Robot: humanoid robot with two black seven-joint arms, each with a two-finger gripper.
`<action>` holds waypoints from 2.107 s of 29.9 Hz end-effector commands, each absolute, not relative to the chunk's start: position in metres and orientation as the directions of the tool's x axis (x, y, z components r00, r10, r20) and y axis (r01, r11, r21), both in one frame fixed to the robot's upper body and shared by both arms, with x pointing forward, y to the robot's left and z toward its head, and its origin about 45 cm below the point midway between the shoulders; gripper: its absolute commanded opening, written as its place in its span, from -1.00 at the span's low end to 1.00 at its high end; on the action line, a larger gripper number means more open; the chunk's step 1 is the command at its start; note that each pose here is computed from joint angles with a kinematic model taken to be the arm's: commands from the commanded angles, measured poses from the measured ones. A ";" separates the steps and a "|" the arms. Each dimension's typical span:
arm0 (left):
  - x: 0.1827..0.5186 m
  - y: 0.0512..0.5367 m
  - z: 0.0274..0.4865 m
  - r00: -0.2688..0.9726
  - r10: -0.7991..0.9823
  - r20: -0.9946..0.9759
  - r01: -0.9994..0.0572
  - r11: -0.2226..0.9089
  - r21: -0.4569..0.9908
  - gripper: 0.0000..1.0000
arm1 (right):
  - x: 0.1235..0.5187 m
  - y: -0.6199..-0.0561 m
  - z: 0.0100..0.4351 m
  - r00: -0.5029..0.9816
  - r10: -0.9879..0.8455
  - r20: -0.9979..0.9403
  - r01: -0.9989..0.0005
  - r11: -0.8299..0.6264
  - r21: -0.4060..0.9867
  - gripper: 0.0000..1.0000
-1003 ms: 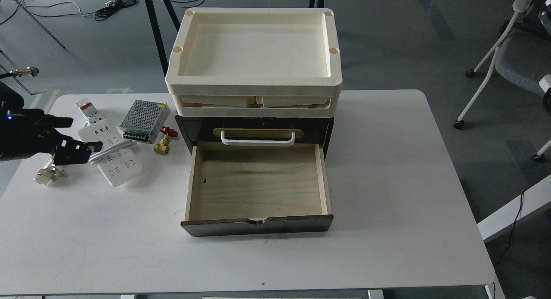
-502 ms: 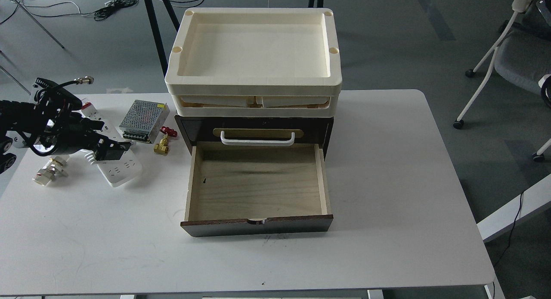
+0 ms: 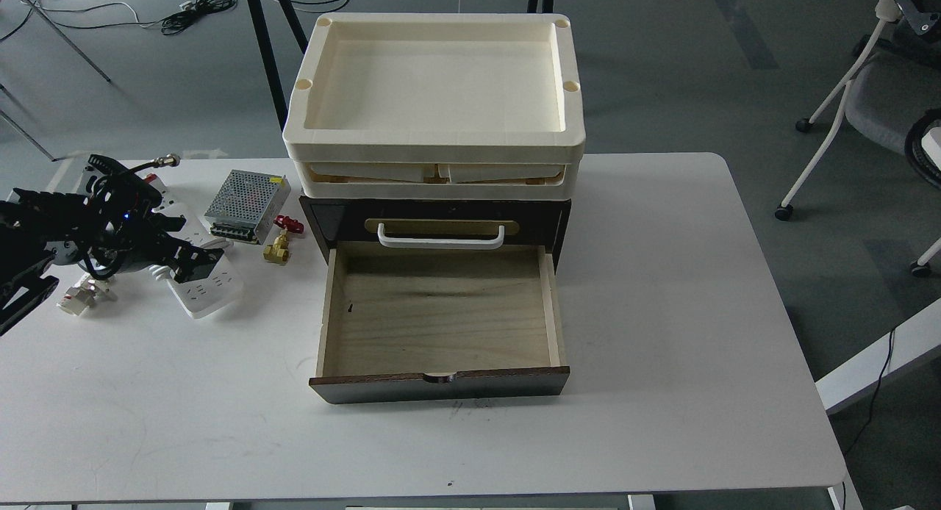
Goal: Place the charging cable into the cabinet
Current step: 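Reach the left gripper toward the white power strip with coiled cable, then close the left gripper on the white power strip and lift it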
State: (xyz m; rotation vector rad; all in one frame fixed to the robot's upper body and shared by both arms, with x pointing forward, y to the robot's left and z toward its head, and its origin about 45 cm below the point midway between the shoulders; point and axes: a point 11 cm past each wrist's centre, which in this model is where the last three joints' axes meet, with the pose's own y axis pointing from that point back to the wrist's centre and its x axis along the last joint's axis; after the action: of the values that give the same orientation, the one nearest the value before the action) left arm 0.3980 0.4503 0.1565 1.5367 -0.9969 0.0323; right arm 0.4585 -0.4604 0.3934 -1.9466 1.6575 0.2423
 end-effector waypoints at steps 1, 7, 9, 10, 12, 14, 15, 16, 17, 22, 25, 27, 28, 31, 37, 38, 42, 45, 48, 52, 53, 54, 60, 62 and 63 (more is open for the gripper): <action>0.399 0.447 0.150 0.627 -0.567 0.535 -0.587 0.109 0.803 0.58 | 0.458 -0.461 0.393 0.215 -0.850 -0.481 -0.952 -0.072 -0.297 0.99; 0.398 0.445 0.136 0.627 -0.566 0.534 -0.591 0.100 0.800 0.58 | 0.458 -0.461 0.392 0.214 -0.850 -0.482 -0.953 -0.072 -0.296 0.99; 0.397 0.449 0.130 0.634 -0.564 0.529 -0.594 0.083 0.800 0.58 | 0.458 -0.461 0.392 0.214 -0.850 -0.482 -0.953 -0.072 -0.296 0.99; 0.397 0.451 0.128 0.639 -0.563 0.524 -0.594 0.072 0.801 0.58 | 0.458 -0.461 0.392 0.214 -0.850 -0.482 -0.953 -0.072 -0.296 0.99; 0.397 0.455 0.126 0.643 -0.562 0.521 -0.600 0.053 0.798 0.57 | 0.458 -0.462 0.392 0.213 -0.851 -0.481 -0.953 -0.071 -0.296 0.99; 0.396 0.459 0.125 0.641 -0.563 0.521 -0.609 0.040 0.792 0.57 | 0.457 -0.463 0.392 0.211 -0.851 -0.480 -0.953 -0.070 -0.295 0.99; 0.396 0.461 0.125 0.639 -0.565 0.522 -0.613 0.036 0.789 0.55 | 0.457 -0.463 0.391 0.210 -0.851 -0.481 -0.953 -0.069 -0.293 0.99; 0.396 0.461 0.125 0.636 -0.566 0.524 -0.616 0.036 0.787 0.53 | 0.457 -0.463 0.391 0.210 -0.851 -0.481 -0.953 -0.069 -0.293 0.99; 0.396 0.462 0.126 0.635 -0.566 0.525 -0.619 0.034 0.785 0.50 | 0.457 -0.463 0.391 0.210 -0.851 -0.481 -0.953 -0.069 -0.293 0.99; 0.391 0.465 0.120 0.644 -0.566 0.514 -0.607 0.030 0.794 0.31 | 0.457 -0.463 0.390 0.210 -0.851 -0.482 -0.954 -0.070 -0.292 0.99; 0.388 0.467 0.119 0.650 -0.563 0.511 -0.604 0.026 0.797 0.21 | 0.457 -0.463 0.390 0.209 -0.852 -0.480 -0.954 -0.070 -0.291 0.99; 0.389 0.467 0.119 0.648 -0.563 0.513 -0.605 0.027 0.796 0.10 | 0.457 -0.463 0.389 0.208 -0.852 -0.481 -0.955 -0.069 -0.289 0.99; 0.389 0.466 0.118 0.648 -0.564 0.512 -0.604 0.028 0.796 0.04 | 0.456 -0.463 0.389 0.208 -0.852 -0.481 -0.955 -0.070 -0.289 0.99; 0.389 0.465 0.118 0.646 -0.563 0.515 -0.606 0.031 0.795 -0.11 | 0.456 -0.464 0.388 0.207 -0.852 -0.481 -0.955 -0.070 -0.287 0.99; 0.391 0.464 0.119 0.645 -0.551 0.530 -0.614 0.039 0.788 -0.38 | 0.456 -0.464 0.388 0.206 -0.852 -0.481 -0.956 -0.069 -0.287 0.99; 0.391 0.464 0.119 0.645 -0.550 0.530 -0.615 0.038 0.788 -0.44 | 0.456 -0.464 0.388 0.207 -0.852 -0.481 -0.955 -0.070 -0.287 0.99; 0.390 0.463 0.119 0.646 -0.552 0.527 -0.612 0.038 0.790 -0.86 | 0.456 -0.464 0.388 0.206 -0.852 -0.481 -0.956 -0.069 -0.287 0.99; 0.390 0.464 0.119 0.643 -0.554 0.529 -0.614 0.040 0.789 -1.00 | 0.456 -0.463 0.388 0.208 -0.851 -0.482 -0.955 -0.071 -0.287 0.99; 0.394 0.459 0.121 0.597 -0.571 0.563 -0.646 0.074 0.760 -1.00 | 0.457 -0.462 0.387 0.209 -0.850 -0.483 -0.955 -0.071 -0.288 0.99; 0.401 0.455 0.129 0.543 -0.580 0.608 -0.688 0.108 0.717 -1.00 | 0.456 -0.463 0.384 0.203 -0.851 -0.484 -0.957 -0.069 -0.280 0.99; 0.403 0.455 0.131 0.543 -0.572 0.615 -0.694 0.108 0.712 -1.00 | 0.456 -0.463 0.385 0.203 -0.851 -0.484 -0.957 -0.068 -0.282 0.99; 0.404 0.457 0.134 0.544 -0.566 0.620 -0.698 0.104 0.708 -1.00 | 0.456 -0.463 0.385 0.203 -0.851 -0.484 -0.957 -0.068 -0.282 0.99; 0.410 0.473 0.154 0.564 -0.546 0.619 -0.713 0.057 0.699 -1.00 | 0.456 -0.464 0.386 0.205 -0.849 -0.486 -0.956 -0.067 -0.286 0.99; 0.405 0.488 0.160 0.586 -0.537 0.606 -0.708 0.023 0.706 -1.00 | 0.456 -0.464 0.387 0.205 -0.849 -0.488 -0.955 -0.064 -0.289 0.99; 0.404 0.494 0.163 0.588 -0.535 0.606 -0.712 0.014 0.702 -1.00 | 0.456 -0.464 0.387 0.205 -0.848 -0.488 -0.955 -0.064 -0.290 0.99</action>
State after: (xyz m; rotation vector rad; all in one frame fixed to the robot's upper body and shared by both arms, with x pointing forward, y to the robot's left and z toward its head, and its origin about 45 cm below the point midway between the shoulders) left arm 0.4084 0.4769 0.1547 1.6143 -1.0798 0.1753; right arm 0.4558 -0.4639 0.3863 -1.9407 1.6717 0.2547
